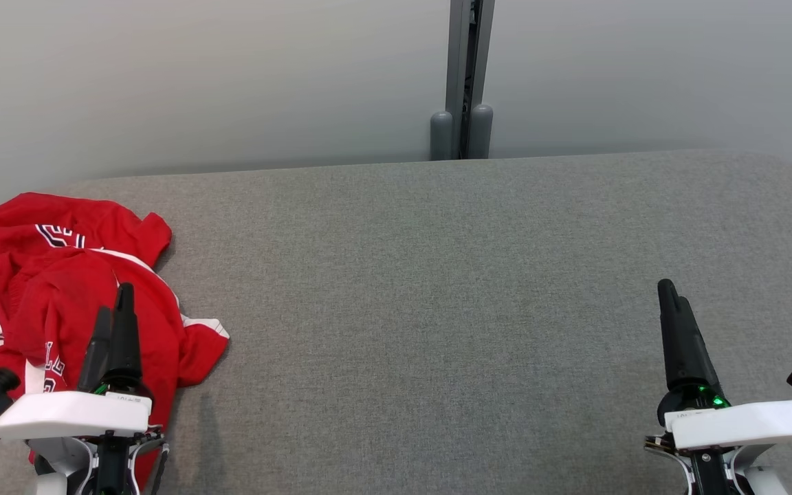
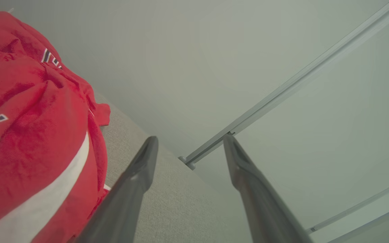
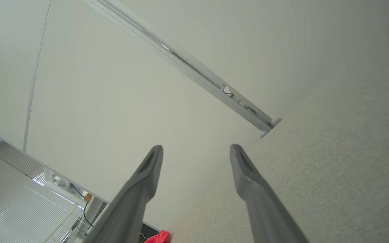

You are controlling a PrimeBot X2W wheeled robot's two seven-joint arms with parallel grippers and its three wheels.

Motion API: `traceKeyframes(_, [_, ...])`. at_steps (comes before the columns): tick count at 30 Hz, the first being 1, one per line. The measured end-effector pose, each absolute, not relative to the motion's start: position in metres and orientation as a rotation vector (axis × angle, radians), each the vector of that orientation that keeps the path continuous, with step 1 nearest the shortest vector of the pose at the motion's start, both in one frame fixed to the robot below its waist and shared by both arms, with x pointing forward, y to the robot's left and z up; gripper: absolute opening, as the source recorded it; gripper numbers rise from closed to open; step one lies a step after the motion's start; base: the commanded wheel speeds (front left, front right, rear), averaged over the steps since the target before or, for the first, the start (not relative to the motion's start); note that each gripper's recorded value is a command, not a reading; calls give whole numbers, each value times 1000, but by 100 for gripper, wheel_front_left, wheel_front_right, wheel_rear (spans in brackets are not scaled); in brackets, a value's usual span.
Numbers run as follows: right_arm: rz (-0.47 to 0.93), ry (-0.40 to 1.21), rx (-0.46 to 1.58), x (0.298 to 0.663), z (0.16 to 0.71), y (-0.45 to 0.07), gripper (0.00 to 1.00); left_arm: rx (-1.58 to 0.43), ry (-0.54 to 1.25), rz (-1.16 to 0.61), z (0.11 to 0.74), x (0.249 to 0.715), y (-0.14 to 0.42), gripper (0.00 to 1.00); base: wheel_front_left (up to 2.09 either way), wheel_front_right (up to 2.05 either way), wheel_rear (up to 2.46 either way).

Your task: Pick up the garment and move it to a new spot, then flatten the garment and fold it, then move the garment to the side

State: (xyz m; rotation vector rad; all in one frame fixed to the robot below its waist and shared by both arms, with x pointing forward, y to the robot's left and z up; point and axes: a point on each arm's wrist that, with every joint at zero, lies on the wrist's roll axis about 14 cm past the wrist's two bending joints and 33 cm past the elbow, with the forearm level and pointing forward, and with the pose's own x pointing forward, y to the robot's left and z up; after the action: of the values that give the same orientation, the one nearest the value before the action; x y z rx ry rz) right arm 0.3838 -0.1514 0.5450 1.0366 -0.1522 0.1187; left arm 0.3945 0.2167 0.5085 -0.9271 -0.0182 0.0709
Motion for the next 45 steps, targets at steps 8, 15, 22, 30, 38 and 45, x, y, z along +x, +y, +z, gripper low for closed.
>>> traceKeyframes(8, [145,-188,830,386,554,-151,100,-799,-39,94,511,390,221,100,0,0,0])
traceKeyframes(15, [168,-178,649,385,550,-147,100,-643,-35,112,511,388,220,100,0,0,0])
traceKeyframes(22, [159,-170,521,385,544,-150,100,-495,-27,85,510,387,208,100,0,0,0])
traceKeyframes(30, [150,-170,426,387,542,-154,100,-381,-57,39,518,389,196,100,0,0,0])
traceKeyframes(38, [146,-173,361,388,542,-157,100,-301,-88,5,525,389,188,100,0,0,0])
traceKeyframes(45, [148,-181,303,389,545,-157,100,-236,-102,-22,526,386,180,100,0,0,0])
